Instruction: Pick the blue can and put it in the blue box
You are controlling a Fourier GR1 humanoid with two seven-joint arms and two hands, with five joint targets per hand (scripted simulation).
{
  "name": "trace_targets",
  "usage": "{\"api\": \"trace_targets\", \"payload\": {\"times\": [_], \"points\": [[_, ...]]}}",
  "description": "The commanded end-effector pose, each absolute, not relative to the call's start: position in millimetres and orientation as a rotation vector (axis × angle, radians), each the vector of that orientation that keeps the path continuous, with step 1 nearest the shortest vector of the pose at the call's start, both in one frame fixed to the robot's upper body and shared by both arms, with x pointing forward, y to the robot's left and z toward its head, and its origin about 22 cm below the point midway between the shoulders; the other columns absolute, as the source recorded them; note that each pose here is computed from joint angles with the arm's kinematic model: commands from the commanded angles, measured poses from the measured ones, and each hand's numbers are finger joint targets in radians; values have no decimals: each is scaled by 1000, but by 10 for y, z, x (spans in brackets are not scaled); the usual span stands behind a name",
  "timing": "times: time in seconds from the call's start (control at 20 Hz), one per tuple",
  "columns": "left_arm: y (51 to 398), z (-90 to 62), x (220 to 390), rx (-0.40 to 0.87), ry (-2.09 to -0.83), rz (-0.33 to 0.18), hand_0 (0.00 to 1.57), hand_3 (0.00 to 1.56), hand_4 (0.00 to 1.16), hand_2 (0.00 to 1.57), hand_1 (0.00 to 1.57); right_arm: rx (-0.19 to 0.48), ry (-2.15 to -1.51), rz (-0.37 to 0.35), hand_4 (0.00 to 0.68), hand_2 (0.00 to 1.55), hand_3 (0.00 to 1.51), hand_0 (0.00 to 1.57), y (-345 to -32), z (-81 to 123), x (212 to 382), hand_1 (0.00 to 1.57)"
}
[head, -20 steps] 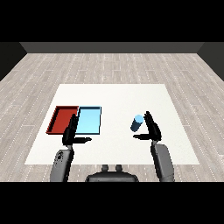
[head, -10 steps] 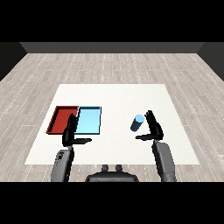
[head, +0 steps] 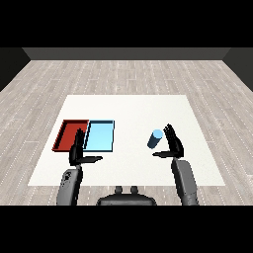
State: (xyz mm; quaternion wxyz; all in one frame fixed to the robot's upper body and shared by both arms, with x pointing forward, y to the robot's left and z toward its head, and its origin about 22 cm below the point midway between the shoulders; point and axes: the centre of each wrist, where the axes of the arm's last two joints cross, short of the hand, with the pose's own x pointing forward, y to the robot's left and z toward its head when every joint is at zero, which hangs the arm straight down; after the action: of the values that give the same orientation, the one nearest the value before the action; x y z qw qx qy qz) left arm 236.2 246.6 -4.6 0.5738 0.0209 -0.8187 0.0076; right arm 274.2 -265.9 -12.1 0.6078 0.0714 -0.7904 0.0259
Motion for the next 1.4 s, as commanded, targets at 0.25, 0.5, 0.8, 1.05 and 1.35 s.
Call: {"api": "trace_targets", "payload": {"times": [0.25, 0.5, 0.8, 1.05, 1.35], "points": [[2335, 62, 2444, 38, -1922, 20, 0, 0, 0, 0, 0, 162, -1790, 32, 0, 0, 0, 0, -2710, -320, 2686, 0], [2482, -149, 2418, 90, -1911, 4, 0, 0, 0, 0, 0, 129, -1716, -17, 0, 0, 0, 0, -2731, -288, 3016, 0], [2391, -30, 2324, 58, -1923, 19, 0, 0, 0, 0, 0, 124, -1693, -35, 0, 0, 0, 0, -2711, -461, 3066, 0], [2470, -44, 2385, 76, -1924, -7, 0, 0, 0, 0, 0, 104, -1633, -53, 0, 0, 0, 0, -2580, -408, 3172, 0], [2476, -215, 2238, 55, -1921, 34, 0, 0, 0, 0, 0, 175, -1615, -82, 0, 0, 0, 0, -2756, -618, 3247, 0]]}}
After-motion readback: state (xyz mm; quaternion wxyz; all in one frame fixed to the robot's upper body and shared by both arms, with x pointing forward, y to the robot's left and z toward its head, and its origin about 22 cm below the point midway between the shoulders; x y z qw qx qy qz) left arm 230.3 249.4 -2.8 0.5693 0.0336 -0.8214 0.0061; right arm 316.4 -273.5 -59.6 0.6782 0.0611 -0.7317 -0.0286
